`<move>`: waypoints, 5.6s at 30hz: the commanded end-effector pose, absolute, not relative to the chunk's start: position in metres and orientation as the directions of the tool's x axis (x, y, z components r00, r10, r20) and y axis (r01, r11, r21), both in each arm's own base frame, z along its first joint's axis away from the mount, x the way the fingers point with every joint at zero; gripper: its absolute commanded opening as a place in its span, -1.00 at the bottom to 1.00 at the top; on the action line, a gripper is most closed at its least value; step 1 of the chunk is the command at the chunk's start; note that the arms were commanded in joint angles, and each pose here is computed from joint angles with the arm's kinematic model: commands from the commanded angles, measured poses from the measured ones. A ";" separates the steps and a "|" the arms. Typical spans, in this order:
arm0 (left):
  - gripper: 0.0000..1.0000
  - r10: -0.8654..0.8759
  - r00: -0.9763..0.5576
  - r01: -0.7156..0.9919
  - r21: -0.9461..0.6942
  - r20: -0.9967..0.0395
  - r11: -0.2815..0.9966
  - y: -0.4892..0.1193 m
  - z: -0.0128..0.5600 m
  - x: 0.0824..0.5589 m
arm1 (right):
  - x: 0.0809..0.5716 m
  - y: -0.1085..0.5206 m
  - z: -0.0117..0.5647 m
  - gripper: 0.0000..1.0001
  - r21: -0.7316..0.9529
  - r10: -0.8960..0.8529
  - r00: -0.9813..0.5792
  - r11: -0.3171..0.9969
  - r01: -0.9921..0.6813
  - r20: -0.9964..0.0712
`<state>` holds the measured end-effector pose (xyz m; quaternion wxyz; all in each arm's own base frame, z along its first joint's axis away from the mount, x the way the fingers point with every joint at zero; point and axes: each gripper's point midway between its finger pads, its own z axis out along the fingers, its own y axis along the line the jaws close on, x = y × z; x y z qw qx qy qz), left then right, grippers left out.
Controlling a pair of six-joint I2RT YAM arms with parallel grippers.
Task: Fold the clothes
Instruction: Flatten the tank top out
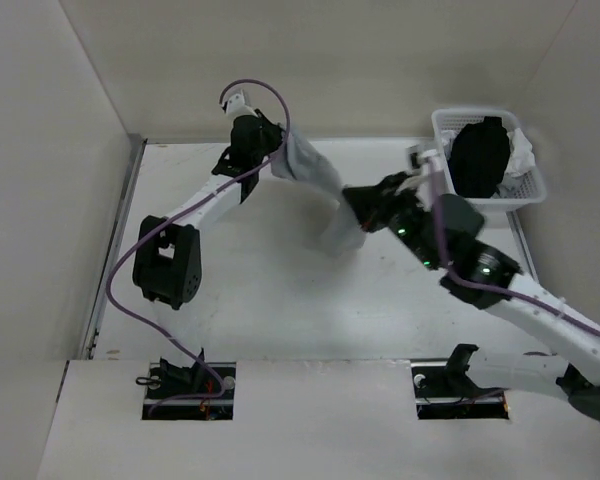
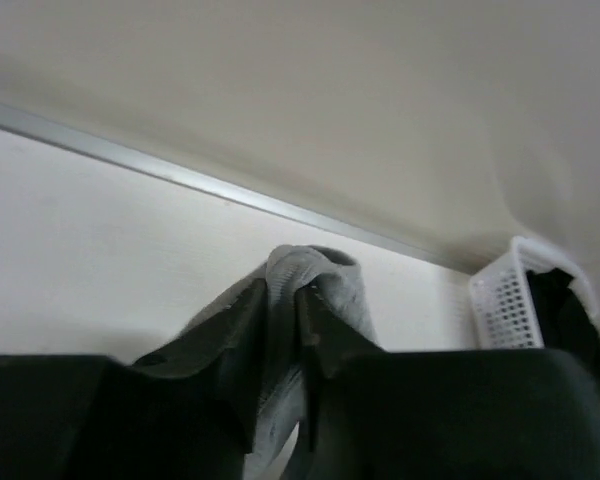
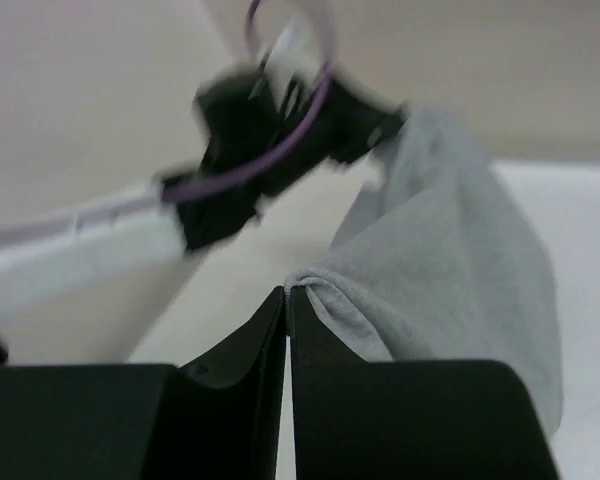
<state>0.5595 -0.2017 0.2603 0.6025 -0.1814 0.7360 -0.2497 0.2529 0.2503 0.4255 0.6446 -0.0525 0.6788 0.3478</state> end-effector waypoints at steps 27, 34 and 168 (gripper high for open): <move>-0.45 -0.453 -0.543 -0.368 -0.284 -0.708 0.885 -0.085 0.047 0.325 | 0.318 0.237 0.074 -0.08 0.400 0.290 -0.646 0.916 -0.025 -0.706; -0.50 -0.407 -0.559 -0.286 -0.293 -0.722 0.912 -0.128 0.041 0.338 | 0.325 0.236 0.049 -0.08 0.408 0.323 -0.686 0.912 0.041 -0.652; -1.00 -0.642 -0.479 -0.321 -0.562 -0.598 0.763 -0.077 0.105 0.285 | 0.341 0.173 0.026 -0.36 0.321 0.345 -0.714 0.931 0.176 -0.609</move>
